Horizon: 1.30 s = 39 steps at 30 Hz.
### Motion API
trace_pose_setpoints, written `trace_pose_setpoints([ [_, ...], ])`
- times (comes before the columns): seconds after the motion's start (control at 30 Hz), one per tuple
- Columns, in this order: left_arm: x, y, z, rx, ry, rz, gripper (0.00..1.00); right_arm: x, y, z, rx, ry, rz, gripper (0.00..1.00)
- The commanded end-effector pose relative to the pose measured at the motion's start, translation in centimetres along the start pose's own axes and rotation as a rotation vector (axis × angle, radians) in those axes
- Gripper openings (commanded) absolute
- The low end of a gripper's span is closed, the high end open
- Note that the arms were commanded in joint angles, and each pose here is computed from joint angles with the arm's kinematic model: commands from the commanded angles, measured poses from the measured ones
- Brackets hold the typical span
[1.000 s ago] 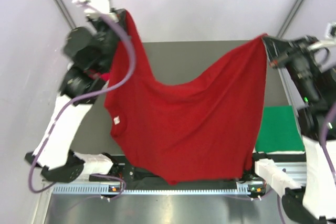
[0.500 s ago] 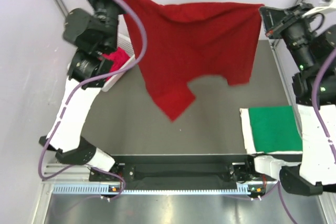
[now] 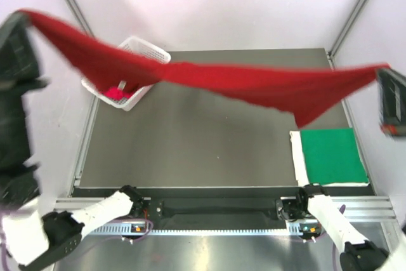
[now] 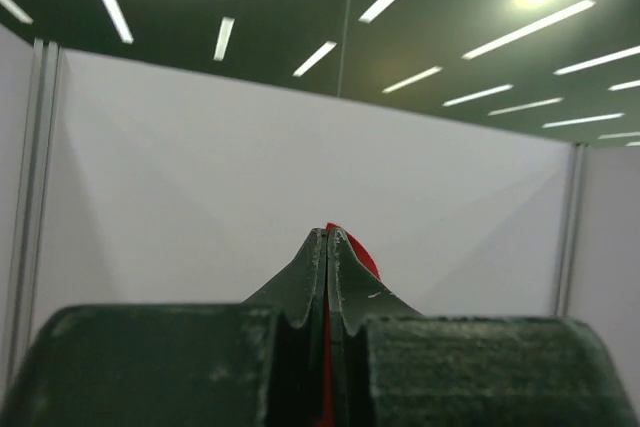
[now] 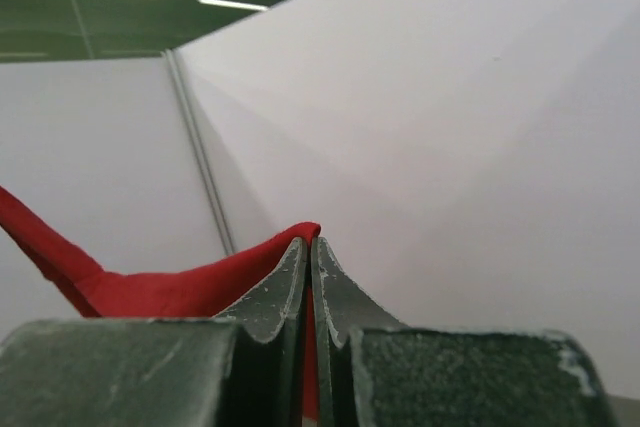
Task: Fold and stack the t-shirts
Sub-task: Flatten the tshirt out, then fold the tshirt
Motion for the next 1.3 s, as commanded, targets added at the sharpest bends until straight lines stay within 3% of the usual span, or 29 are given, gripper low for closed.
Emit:
trace_pose_setpoints([
  [0.0,-1.0,2.1,-1.3,-0.037,-0.15,-0.071,0.0,1.7,1.9,-2.8,-0.047,0.045,0.025,0.0],
  [0.2,-1.8,2.6,-1.1,-0.023,-0.228,-0.053,0.0,2.6,3.4,-4.1,-0.104,0.07,0.049,0.0],
  [0.37,-1.8,-0.9,1.8,0.057,-0.184,0.027,0.0,0.7,0.9,-1.2,-0.036,-0.009,0.051,0.0],
  [0.57,-1.0,-14.0,6.3,0.316,-0.066,0.19,0.0,-4.3,-8.2,5.4,0.142,-0.12,0.052,0.0],
  [0.83,2.5,-33.9,7.4,0.628,0.086,0.404,0.0,-12.4,-26.6,10.7,0.437,-0.208,0.067,0.0],
  [0.9,4.4,-39.5,6.0,0.735,0.094,0.389,0.0,-14.9,-31.5,11.9,0.473,-0.233,0.084,0.0],
  [0.97,6.7,-43.3,5.4,0.761,0.103,0.337,0.0,-18.0,-37.0,12.5,0.562,-0.28,0.133,0.0],
  [1.0,7.9,-46.9,4.6,0.826,0.107,0.338,0.0,-18.9,-38.1,13.4,0.528,-0.263,0.141,0.0],
  [1.07,9.6,-49.9,4.6,0.856,0.105,0.345,0.0,-20.1,-41.4,14.5,0.55,-0.224,0.179,0.0],
  [1.1,10.9,-53.5,3.6,0.921,0.111,0.346,0.0,-23.2,-44.2,15.5,0.576,-0.251,0.188,0.0],
  [1.2,13.4,-58.0,3.7,0.974,0.113,0.322,0.0,-25.9,-49.8,17.5,0.614,-0.171,0.279,0.0],
  [1.27,14.4,-58.8,4.7,0.956,0.104,0.316,0.0,-27.0,-51.7,18.0,0.625,-0.153,0.316,0.0],
])
Point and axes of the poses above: each gripper's point midway between its finger pads, its own z axis out along the fingers, its own x axis along the line the jaws close on, y = z × x, the point moved 10 cm from there along -z, back along the fingers, and after that the axes turned 7 degrees about -z, right-handed, at the moved point
